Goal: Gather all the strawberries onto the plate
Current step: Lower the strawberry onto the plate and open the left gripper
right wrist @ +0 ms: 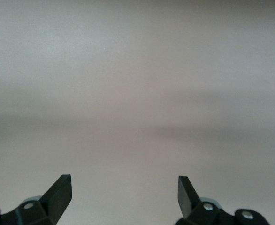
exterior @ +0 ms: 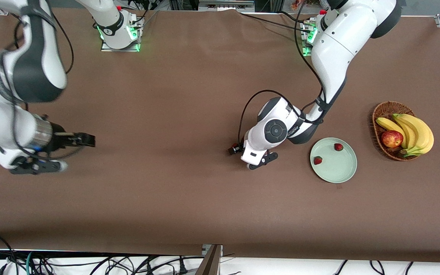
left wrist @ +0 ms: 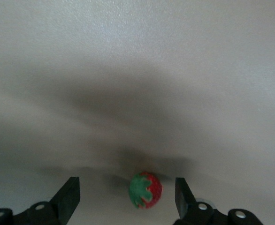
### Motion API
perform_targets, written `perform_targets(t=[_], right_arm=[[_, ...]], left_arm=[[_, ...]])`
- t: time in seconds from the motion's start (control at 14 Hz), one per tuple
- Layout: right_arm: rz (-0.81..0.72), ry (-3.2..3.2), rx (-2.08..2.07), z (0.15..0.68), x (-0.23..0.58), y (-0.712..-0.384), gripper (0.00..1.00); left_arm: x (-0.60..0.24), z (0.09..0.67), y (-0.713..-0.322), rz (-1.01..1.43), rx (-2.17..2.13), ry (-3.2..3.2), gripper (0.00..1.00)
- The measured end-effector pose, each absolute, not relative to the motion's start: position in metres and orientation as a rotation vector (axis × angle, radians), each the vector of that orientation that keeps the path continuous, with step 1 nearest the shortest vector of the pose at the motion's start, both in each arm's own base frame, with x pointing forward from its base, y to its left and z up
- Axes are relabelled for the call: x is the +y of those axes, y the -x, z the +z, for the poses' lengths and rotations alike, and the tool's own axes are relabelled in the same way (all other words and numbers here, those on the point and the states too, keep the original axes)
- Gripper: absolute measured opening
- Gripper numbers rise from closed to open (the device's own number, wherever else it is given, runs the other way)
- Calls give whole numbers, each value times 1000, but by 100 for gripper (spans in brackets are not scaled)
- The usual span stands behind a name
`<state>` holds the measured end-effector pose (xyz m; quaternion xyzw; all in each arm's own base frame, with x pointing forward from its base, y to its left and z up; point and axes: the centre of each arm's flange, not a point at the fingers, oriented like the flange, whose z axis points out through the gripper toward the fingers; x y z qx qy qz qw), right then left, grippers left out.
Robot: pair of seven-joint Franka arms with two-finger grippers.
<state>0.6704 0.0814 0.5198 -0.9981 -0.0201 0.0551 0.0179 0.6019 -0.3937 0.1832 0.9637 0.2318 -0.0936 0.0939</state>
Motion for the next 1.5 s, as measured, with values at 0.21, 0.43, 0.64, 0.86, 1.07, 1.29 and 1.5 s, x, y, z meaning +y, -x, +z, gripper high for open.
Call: perform_targets(t=[0.21, 0.43, 0.64, 0.86, 1.07, 1.29, 1.5], right_arm=[[149, 3153, -71, 563, 60, -628, 100], [120, 3161, -43, 591, 42, -593, 100], [124, 3160, -14, 600, 30, -567, 100], [121, 3160, -10, 603, 24, -560, 100], [127, 3160, -11, 601, 22, -562, 100], [133, 3160, -10, 598, 22, -563, 100], [132, 3160, -7, 598, 21, -563, 100]], left_arm=[[-407, 173, -592, -243, 660, -2899, 76], [-414, 173, -588, -236, 653, -2903, 74], [-412, 173, -590, -233, 657, -2904, 69], [-412, 174, -590, -225, 651, -2906, 54], [-414, 177, -592, -215, 649, -2902, 33], [-411, 177, -594, -214, 654, -2902, 33], [-386, 192, -610, -238, 681, -2946, 33]])
